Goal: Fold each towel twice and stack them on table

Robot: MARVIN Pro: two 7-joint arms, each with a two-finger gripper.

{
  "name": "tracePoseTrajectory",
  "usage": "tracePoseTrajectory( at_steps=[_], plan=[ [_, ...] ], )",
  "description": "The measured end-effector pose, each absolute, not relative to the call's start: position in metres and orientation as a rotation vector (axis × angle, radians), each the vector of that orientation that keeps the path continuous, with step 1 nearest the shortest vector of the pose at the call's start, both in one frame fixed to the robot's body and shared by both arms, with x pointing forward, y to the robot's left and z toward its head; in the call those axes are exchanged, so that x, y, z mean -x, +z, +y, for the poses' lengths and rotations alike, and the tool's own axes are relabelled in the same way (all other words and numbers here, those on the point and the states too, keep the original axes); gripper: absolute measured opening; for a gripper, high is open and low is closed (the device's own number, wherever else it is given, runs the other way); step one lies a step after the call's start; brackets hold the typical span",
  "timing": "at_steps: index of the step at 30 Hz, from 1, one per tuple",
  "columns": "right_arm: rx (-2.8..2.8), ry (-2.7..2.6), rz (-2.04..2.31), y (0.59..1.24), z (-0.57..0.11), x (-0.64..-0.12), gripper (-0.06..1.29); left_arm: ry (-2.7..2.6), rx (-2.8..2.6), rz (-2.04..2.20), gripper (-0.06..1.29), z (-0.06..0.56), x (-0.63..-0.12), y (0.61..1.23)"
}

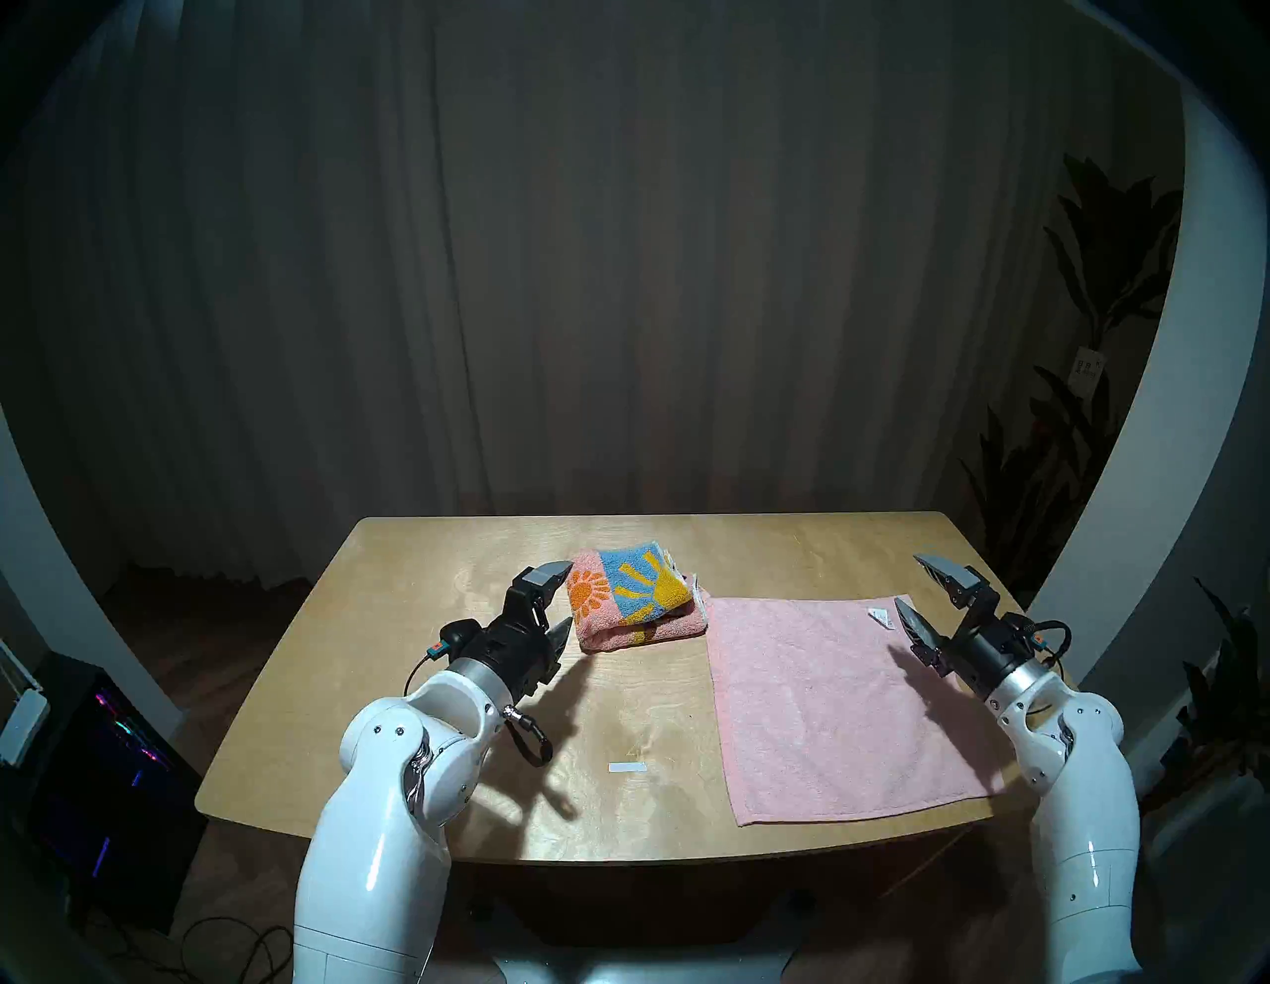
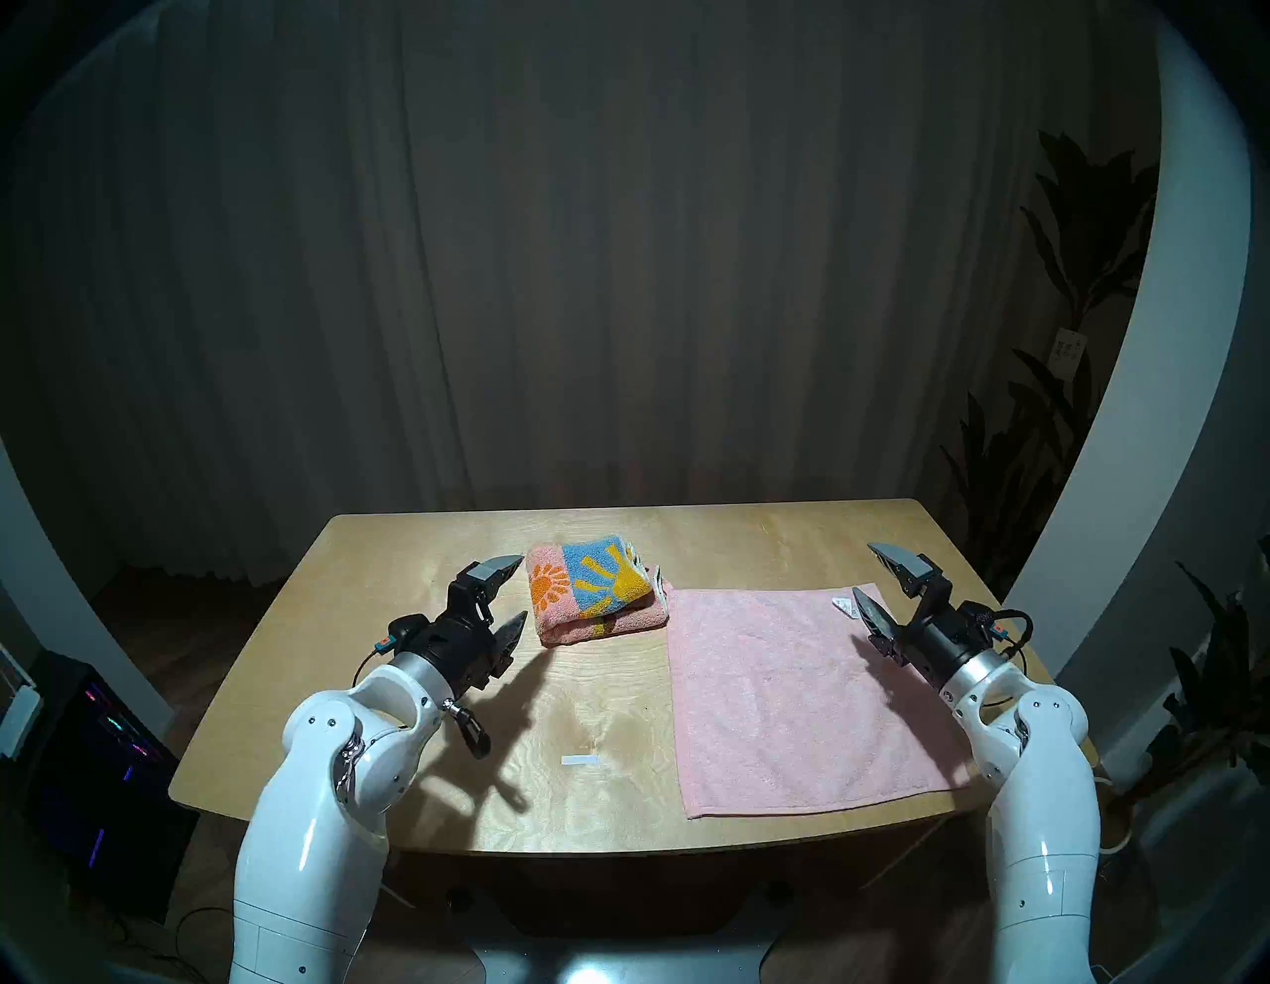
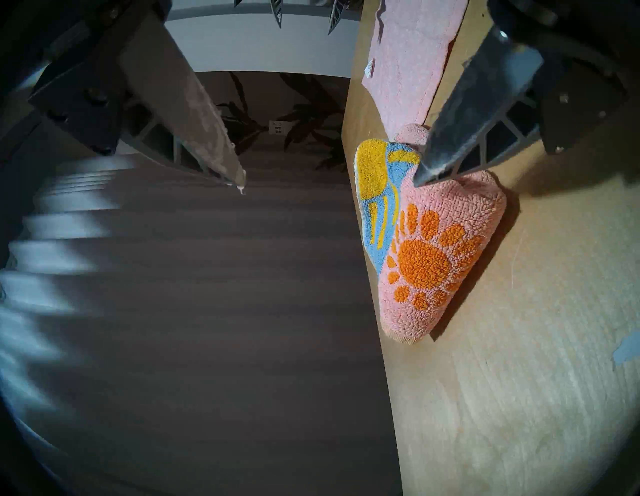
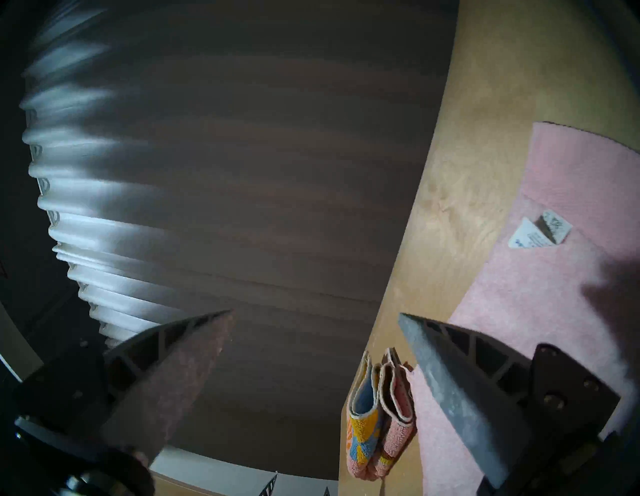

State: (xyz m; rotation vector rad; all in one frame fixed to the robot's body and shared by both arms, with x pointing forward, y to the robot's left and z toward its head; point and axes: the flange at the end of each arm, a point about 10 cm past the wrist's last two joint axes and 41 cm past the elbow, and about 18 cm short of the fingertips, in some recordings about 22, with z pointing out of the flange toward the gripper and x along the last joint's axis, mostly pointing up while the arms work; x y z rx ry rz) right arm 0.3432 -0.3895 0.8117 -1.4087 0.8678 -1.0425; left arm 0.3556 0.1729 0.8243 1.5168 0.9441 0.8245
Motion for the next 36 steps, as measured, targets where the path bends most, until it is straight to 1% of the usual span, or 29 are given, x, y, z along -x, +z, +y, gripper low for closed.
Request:
tracePoseTrajectory(
  at_steps=[12,23,36],
  plan=[
    [1.479,-1.033,0.986,0.798,-0.414,-0.305,1.23,0.767,-1.536,0.911,1.21,0.170,-0.351,0.824],
    [1.566,-1.039,1.060,0.803,-0.444,-0.267,1.23,0.706,-1.555,0.852,1.21,0.160,-0.347,0.827],
    [1.671,-0.990,1.081,0.812,-0.461,-0.232,1.23,0.656,-1.581,0.792,1.21,0.157,-0.344,0.830]
  ],
)
